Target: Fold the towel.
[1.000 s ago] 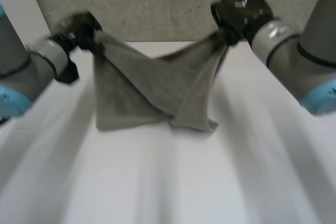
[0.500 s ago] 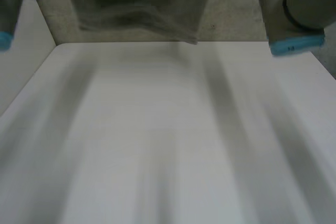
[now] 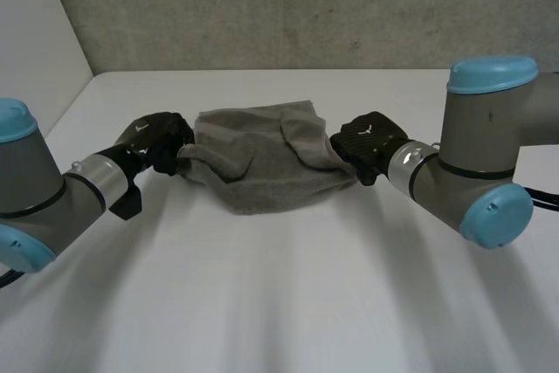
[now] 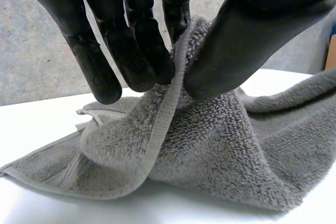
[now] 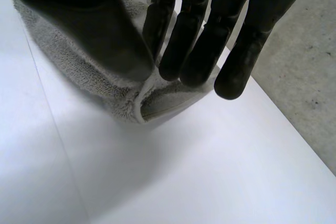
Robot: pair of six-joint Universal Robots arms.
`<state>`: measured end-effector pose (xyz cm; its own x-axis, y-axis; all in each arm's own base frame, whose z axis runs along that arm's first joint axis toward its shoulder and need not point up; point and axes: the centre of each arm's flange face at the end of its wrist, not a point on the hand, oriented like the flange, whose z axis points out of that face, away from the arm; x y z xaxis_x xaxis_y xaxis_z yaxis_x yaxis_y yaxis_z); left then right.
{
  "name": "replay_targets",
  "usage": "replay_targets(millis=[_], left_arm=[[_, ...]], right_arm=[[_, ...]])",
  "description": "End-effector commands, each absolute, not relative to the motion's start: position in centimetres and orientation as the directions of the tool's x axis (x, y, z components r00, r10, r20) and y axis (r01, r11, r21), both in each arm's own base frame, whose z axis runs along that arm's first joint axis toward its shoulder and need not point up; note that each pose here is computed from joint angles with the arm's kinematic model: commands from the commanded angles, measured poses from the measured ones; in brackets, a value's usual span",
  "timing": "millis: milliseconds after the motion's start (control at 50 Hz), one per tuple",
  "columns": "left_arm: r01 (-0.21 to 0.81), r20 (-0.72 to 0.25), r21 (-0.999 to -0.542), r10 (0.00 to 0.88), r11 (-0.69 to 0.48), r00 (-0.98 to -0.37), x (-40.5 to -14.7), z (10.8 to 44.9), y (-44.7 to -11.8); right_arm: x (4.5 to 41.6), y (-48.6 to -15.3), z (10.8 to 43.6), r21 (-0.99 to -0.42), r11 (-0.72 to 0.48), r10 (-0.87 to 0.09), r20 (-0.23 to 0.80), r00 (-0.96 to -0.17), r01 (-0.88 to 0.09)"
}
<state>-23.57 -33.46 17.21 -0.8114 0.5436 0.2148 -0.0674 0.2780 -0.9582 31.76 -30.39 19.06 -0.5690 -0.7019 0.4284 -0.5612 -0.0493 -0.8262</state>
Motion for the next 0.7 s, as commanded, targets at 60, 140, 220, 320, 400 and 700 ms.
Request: replay_targets(millis=[60,140,220,320,400,700], left_arm=[[-0.046,0.21,-0.954,0.551,0.297,-0.807,-23.6,17.3,-31.3],[-0.035,0.215,-0.95,0.57,0.309,-0.793,-24.2,17.2,-29.9],[-0.007,0.22,-0.945,0.62,0.327,-0.754,-26.0,16.9,-27.2],[0.034,0.225,-0.939,0.686,0.342,-0.692,-28.2,16.6,-23.8],[0.078,0.204,-0.94,0.73,0.332,-0.652,-29.0,16.4,-21.5],[0.323,0.012,-0.92,0.841,0.221,-0.541,-28.9,13.7,-15.6]], right_arm=[[30.0,-28.8,20.6,-0.818,-0.016,-0.663,0.439,-0.606,-0.575],[28.9,-28.5,20.9,-0.81,0.018,-0.627,0.448,-0.637,-0.587],[27.9,-27.5,20.5,-0.805,0.04,-0.62,0.445,-0.647,-0.592],[28.0,-27.1,20.7,-0.818,-0.003,-0.602,0.461,-0.652,-0.576],[28.0,-27.3,21.3,-0.828,-0.037,-0.585,0.472,-0.659,-0.559],[34.6,-25.6,22.9,-0.823,-0.255,-0.694,0.522,-0.496,-0.508]])
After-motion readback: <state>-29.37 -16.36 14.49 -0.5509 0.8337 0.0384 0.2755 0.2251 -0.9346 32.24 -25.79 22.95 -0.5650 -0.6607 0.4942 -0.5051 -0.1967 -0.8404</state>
